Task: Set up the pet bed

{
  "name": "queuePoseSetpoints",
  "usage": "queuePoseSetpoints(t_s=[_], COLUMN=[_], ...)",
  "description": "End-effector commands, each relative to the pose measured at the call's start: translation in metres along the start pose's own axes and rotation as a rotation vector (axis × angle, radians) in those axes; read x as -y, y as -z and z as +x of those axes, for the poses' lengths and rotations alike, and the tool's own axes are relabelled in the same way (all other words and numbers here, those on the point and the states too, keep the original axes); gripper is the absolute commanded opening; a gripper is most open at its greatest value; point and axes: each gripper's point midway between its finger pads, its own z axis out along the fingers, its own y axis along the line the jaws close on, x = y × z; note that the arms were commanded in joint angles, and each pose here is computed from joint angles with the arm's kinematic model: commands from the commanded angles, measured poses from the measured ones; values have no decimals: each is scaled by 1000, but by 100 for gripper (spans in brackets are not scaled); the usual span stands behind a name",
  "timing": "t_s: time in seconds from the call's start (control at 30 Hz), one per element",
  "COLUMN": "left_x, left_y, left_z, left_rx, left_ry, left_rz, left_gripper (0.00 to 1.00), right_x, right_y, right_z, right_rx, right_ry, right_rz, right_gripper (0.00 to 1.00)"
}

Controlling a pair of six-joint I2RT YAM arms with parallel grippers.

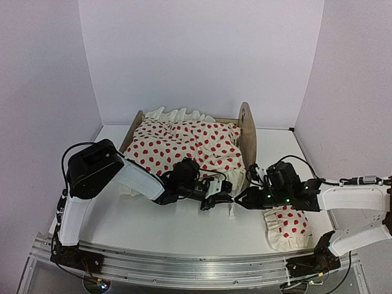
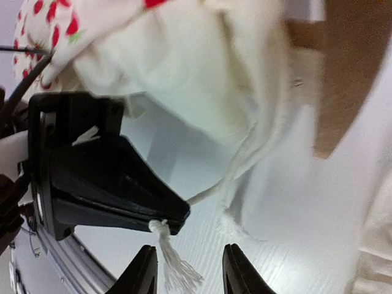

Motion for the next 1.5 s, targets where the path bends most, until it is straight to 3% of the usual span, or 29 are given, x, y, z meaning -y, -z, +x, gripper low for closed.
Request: queuePoseSetpoints(t_s=[0.0, 0.1, 0.27, 0.5, 0.7, 1.17, 1.3, 1.47], left_x=[-33, -26, -23, -26, -25, -34, -35, -45], left_y=[3, 6, 5, 8, 8, 7, 9, 12], left_z=[-6, -7, -6, -1, 7, 9, 13, 13], left_rx=[-21, 1, 15, 13, 2, 5, 1, 8], left_ry=[316, 424, 549, 685, 710, 689, 692, 689], left_rz=[-124, -104, -83, -102, -112, -131, -137, -162], left_gripper=[0, 0, 0, 0, 0, 0, 0, 0], right_x=[23, 32, 30, 27, 38, 39, 36, 34], right_y=[27, 25, 2, -13, -21, -50, -56, -55], right_z=[-46, -55, -57, -53, -58, -61, -64, -70], right_rx=[171, 227, 205, 241, 319, 294, 297, 323], right_ry=[-63, -125, -173, -235, -249, -184, -174, -147], right_rz=[224, 276, 265, 269, 303, 314, 298, 288], right_gripper=[38, 32, 28, 33, 34, 34, 25, 2])
